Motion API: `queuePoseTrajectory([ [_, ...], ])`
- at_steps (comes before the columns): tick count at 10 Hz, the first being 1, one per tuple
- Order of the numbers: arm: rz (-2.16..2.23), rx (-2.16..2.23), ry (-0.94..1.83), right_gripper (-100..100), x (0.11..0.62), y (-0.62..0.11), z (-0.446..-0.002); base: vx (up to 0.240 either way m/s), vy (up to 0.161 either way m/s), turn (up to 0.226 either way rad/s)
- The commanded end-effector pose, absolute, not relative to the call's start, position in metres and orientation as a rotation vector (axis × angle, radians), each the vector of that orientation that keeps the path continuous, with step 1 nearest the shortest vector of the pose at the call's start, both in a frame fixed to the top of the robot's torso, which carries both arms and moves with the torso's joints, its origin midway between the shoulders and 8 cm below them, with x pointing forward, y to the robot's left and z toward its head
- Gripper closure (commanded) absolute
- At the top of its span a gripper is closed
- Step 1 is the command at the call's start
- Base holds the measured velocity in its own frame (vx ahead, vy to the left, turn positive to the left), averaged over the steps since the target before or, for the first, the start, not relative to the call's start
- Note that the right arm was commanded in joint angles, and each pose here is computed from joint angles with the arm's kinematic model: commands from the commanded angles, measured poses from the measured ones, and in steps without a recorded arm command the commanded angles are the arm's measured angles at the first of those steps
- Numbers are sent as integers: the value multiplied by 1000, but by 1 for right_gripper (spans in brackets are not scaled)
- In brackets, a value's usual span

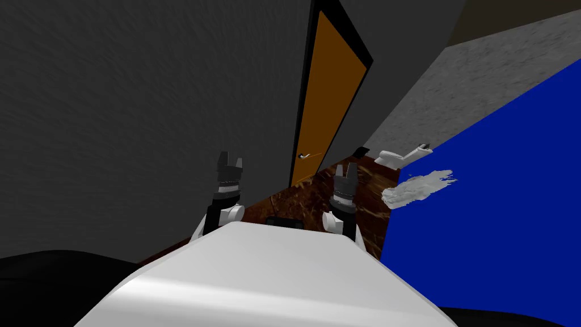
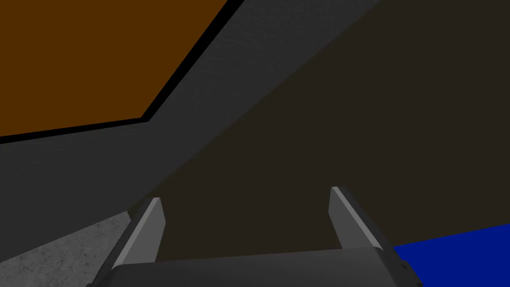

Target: Pull the door open

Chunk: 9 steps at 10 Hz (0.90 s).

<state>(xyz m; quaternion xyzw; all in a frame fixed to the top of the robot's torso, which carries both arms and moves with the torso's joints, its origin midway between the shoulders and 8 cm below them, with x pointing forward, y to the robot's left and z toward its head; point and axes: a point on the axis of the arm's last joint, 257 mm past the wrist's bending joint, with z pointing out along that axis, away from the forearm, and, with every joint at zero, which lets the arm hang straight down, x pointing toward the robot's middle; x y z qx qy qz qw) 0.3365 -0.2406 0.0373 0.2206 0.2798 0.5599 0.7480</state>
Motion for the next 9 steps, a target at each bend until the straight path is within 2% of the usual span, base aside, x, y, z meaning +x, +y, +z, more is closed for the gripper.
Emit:
queuePoseTrajectory([
  [1,1239,496,638,-100,345,-239,25,37,-11,104],
  [5,1270,529,697,-100,363,-236,-4,69,-49,105],
  [9,1308,576,776,-100,387,-233,-44,74,-69,146],
])
